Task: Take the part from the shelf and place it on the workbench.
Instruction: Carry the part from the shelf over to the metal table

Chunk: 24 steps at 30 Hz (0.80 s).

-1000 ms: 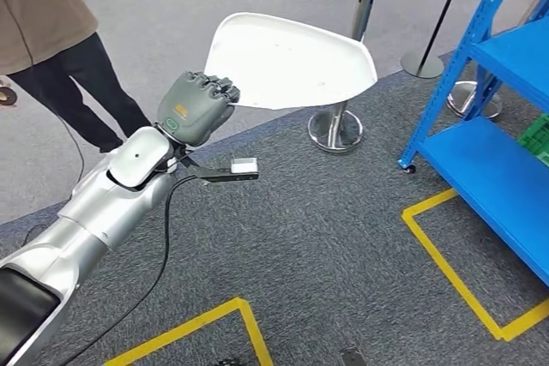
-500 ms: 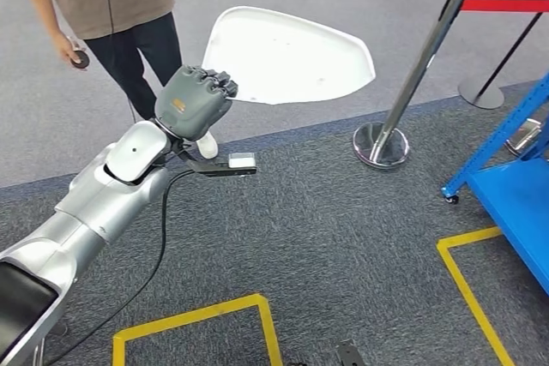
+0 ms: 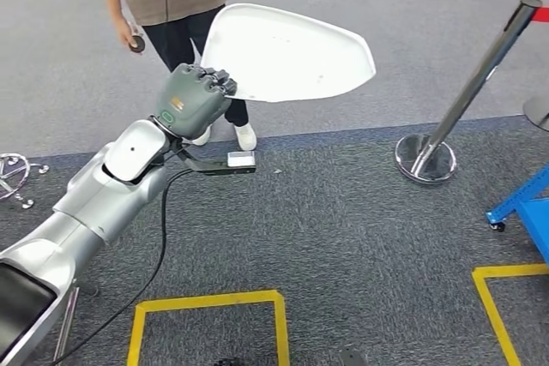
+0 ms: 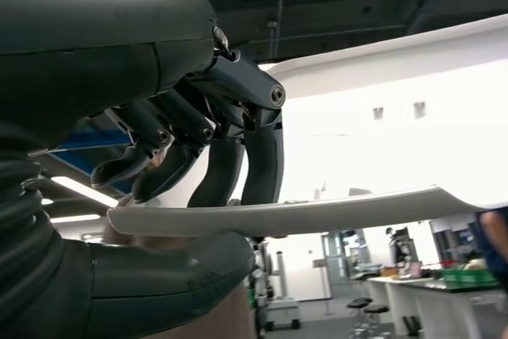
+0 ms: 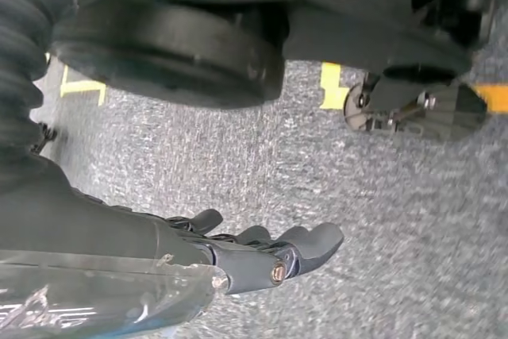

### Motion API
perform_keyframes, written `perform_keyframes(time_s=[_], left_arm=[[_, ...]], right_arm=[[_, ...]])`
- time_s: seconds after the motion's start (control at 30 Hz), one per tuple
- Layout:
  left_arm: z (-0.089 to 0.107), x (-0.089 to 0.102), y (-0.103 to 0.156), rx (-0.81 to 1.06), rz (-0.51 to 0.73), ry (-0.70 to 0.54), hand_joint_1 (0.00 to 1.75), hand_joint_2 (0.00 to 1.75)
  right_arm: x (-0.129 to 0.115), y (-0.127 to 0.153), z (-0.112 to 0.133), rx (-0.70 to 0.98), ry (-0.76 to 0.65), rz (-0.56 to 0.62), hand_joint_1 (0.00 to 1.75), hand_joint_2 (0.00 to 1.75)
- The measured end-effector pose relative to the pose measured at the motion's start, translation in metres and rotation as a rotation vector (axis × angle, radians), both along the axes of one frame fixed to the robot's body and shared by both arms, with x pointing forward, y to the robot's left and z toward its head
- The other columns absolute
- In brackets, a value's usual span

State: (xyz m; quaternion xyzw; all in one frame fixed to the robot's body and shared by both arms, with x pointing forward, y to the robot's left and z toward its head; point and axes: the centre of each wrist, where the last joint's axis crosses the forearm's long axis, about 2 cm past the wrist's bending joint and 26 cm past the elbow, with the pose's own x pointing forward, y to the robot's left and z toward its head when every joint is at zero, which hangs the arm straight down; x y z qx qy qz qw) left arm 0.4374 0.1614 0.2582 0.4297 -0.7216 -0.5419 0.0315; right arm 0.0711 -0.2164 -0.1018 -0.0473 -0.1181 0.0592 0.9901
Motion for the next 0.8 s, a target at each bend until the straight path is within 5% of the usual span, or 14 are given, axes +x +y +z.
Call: perform_keyframes(time_s=[0.8], left_arm=[[0.004,0.0016,0.0003,0.012,-0.002,-0.013,1.75,1.75]], right_arm=[[0.0023,0.001,0.0005,0.001,-0.011,0.004,0.0,1.75]])
